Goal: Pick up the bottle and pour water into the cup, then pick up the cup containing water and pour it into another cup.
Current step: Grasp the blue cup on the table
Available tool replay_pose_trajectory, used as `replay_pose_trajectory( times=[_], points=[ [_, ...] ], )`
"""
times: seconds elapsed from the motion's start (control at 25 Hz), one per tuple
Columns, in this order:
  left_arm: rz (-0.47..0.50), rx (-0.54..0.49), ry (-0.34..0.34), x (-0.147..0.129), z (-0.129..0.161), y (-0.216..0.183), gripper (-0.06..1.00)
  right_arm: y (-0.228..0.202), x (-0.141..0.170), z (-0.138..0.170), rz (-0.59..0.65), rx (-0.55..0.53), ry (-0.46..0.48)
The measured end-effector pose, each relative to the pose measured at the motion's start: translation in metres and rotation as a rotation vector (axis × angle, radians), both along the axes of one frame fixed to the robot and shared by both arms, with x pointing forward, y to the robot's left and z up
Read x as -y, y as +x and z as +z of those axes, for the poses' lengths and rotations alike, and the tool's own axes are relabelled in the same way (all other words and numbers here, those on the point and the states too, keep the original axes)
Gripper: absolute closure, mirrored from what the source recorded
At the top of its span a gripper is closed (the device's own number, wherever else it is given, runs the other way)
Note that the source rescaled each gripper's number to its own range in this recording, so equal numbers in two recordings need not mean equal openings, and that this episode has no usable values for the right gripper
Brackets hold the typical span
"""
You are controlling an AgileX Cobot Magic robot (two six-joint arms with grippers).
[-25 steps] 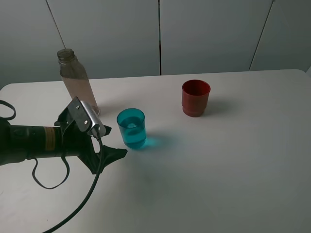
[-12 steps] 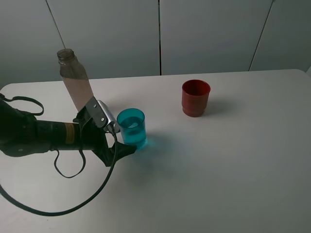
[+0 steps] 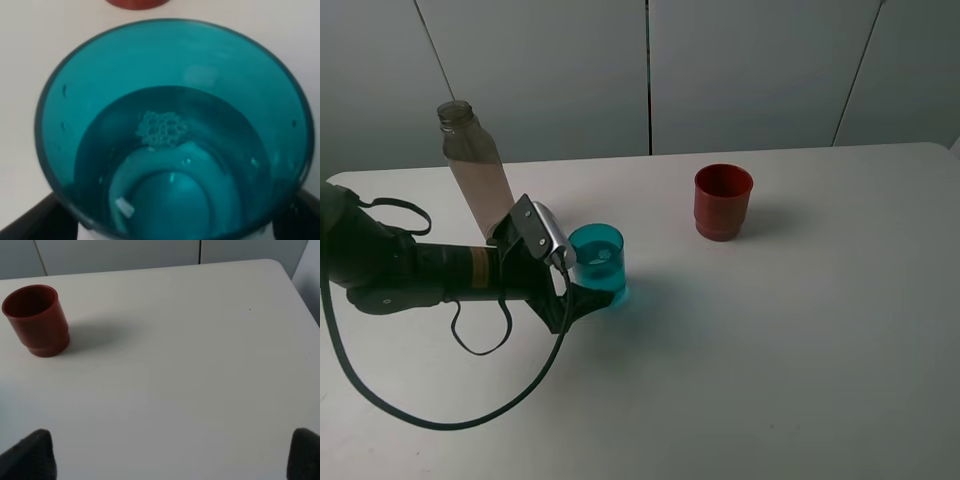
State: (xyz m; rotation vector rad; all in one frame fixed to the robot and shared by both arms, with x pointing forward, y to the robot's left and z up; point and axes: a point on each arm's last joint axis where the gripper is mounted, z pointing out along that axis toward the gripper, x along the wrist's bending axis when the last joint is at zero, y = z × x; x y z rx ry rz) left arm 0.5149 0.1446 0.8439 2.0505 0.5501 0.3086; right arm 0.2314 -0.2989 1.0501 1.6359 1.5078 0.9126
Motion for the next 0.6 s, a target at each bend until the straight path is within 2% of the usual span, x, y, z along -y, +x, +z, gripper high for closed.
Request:
replay_pose_trajectory(
  times=[0.32,0.6],
  points=[
    [-0.009,0.030,-0.061,0.006,-0.003,0.009,-0.05,0.000,0.000,0.000,0.000,0.000,0.000],
    [-0.028,0.070,-0.059,0.011,0.001,0.021,-0.05,0.000,0.000,0.000,-0.001,0.000,0.002]
  ],
)
